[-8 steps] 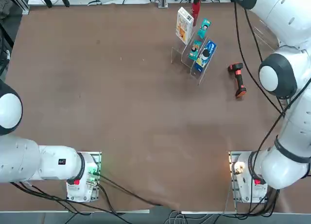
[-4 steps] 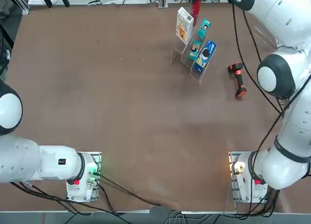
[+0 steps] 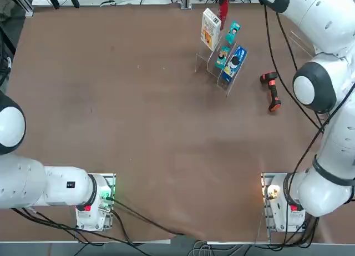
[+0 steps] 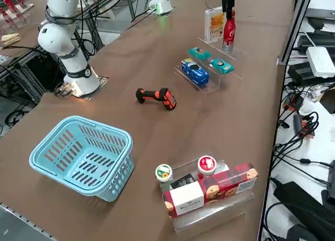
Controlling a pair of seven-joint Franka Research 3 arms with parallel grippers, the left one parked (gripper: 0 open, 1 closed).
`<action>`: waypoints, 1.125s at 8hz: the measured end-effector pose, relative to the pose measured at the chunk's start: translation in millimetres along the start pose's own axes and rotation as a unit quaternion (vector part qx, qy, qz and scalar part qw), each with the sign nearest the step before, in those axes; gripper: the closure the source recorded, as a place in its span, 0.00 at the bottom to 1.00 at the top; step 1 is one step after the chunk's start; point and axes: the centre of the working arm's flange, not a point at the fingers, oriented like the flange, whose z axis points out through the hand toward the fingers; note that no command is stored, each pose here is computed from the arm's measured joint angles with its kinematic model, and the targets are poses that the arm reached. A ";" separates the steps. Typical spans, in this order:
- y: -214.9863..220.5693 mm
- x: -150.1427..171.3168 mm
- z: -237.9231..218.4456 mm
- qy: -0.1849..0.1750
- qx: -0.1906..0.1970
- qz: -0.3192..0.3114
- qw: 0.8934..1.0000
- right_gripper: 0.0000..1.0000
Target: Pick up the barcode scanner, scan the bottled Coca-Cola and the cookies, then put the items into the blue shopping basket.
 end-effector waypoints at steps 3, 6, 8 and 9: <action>4.4 3.7 4.8 0.011 -0.003 0.003 1.000 0.25; 4.9 5.7 4.9 0.018 -0.004 0.003 1.000 0.27; 4.8 6.4 4.1 0.021 -0.004 0.003 1.000 0.32; 4.5 6.5 4.1 0.022 -0.004 0.003 1.000 0.39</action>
